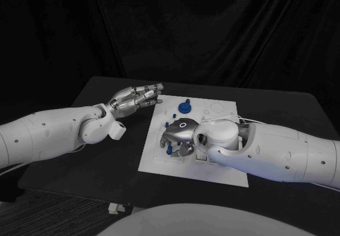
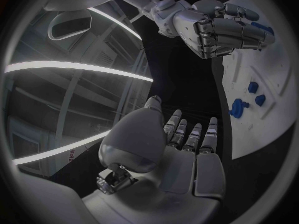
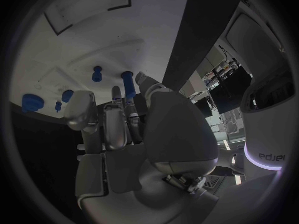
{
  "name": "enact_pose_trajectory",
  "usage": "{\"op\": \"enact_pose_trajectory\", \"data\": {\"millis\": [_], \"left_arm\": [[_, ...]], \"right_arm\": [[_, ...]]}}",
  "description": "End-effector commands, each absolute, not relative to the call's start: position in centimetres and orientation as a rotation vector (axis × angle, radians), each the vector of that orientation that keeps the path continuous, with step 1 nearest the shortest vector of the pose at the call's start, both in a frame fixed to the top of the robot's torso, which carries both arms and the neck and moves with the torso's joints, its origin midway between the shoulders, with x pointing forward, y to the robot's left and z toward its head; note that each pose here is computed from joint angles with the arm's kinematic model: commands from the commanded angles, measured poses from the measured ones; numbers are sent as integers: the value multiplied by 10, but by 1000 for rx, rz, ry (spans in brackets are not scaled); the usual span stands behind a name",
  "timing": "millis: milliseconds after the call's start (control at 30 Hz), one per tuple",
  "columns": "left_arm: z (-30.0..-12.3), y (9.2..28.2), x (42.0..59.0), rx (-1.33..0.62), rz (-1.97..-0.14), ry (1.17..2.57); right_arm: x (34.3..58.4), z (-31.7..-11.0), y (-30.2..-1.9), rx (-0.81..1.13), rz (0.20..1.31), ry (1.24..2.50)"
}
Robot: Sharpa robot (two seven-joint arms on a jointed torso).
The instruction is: Assemble the parts on the task board
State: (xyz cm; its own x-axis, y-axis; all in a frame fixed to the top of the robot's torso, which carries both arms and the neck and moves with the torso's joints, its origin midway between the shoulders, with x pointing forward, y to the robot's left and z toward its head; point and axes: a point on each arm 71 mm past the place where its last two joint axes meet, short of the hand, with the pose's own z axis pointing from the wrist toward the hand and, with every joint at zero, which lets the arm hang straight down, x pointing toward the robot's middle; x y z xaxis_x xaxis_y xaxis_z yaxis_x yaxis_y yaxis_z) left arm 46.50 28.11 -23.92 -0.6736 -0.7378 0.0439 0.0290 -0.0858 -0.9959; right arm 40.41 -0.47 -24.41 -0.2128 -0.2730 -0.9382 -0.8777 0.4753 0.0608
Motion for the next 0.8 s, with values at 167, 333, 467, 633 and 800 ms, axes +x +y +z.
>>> {"op": "enact_pose_trajectory", "data": {"millis": [167, 333, 467, 633, 800], "left_arm": [[-240, 280, 464, -776, -1835, 1646], [-240, 280, 464, -777, -1834, 1646], [-240, 281, 464, -778, -1833, 1646], [-240, 282, 464, -778, -1832, 1644], [-240, 282, 464, -778, -1829, 1643]], "right_arm": [[406, -236, -12, -915, 801, 1645], [407, -226, -19, -882, 836, 1574], [411, -213, -29, -854, 841, 1514], [419, -185, -53, -779, 863, 1403], [427, -160, -83, -610, 922, 1354]]}}
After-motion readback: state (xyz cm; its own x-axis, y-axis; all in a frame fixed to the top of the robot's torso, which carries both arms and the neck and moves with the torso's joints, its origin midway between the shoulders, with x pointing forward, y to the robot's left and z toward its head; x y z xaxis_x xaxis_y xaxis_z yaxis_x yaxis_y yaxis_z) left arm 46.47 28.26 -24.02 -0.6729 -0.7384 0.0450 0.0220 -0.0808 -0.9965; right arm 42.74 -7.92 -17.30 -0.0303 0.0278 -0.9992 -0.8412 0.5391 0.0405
